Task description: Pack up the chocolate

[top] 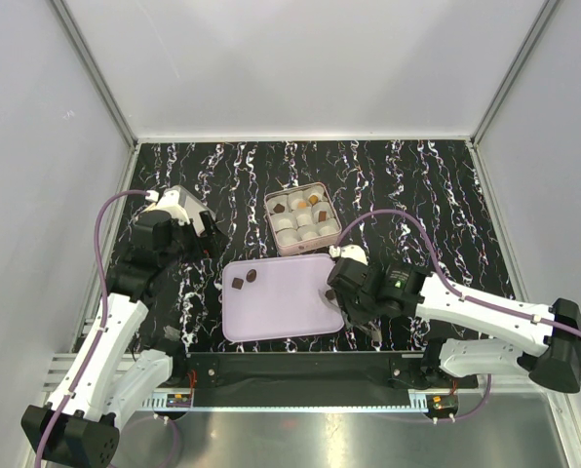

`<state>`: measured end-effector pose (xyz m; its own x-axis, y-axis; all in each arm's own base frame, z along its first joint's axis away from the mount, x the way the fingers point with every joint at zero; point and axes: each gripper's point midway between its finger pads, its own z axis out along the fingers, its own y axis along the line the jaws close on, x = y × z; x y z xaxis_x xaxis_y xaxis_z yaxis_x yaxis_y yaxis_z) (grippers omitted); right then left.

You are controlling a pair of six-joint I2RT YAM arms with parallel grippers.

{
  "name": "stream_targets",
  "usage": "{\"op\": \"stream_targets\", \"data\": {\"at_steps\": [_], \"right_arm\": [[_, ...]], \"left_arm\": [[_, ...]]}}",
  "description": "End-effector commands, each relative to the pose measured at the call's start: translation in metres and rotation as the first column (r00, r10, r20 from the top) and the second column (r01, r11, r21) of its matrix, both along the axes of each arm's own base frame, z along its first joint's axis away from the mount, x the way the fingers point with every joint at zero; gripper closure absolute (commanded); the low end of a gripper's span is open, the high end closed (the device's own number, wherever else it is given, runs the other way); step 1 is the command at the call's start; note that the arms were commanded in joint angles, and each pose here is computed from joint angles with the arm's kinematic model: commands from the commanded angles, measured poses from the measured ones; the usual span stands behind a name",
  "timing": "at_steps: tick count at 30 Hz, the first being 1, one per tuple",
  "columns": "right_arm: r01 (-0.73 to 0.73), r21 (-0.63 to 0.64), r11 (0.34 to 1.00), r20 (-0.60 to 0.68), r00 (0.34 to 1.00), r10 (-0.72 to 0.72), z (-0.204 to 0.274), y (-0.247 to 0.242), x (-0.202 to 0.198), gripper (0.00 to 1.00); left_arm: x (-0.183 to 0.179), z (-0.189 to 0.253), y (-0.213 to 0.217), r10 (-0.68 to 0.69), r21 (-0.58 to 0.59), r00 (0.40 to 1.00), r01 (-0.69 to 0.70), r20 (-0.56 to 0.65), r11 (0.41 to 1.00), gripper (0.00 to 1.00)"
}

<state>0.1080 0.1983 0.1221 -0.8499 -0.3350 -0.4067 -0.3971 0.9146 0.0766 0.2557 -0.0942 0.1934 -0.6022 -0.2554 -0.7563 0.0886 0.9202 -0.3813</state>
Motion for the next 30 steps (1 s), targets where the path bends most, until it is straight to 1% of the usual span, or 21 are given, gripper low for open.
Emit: {"op": "stream_targets", "data": {"at_steps": [1, 19, 24, 28, 30], "right_arm": [[-0.009, 0.035, 0.999, 0.01, 1.0, 0.008, 0.004, 0.01, 0.001, 0.49], [-0.007, 0.028, 1.0, 0.002, 1.0, 0.007, 0.006, 0.007, -0.001, 0.56], [-0.009, 0.036, 0.999, 0.032, 0.999, 0.008, 0.016, 0.007, 0.004, 0.63], [-0.025, 0.059, 0.998, 0.077, 0.997, 0.02, 0.036, 0.014, 0.012, 0.66], [-0.034, 0.05, 0.998, 0.095, 0.995, 0.029, 0.043, 0.016, 0.017, 0.66]], "left_arm": [[0.008, 0.021, -0.002, -0.001, -0.026, 0.998, 0.002, 0.069, 1.0, 0.01], [0.008, 0.021, -0.001, 0.004, -0.023, 0.998, -0.003, 0.07, 1.0, 0.01], [0.009, 0.021, -0.001, 0.005, -0.023, 0.997, -0.003, 0.071, 1.0, 0.01], [0.009, 0.022, -0.001, 0.006, -0.023, 0.997, -0.004, 0.075, 1.0, 0.01], [0.008, 0.022, -0.001, 0.005, -0.023, 0.997, -0.003, 0.073, 1.0, 0.01]]}}
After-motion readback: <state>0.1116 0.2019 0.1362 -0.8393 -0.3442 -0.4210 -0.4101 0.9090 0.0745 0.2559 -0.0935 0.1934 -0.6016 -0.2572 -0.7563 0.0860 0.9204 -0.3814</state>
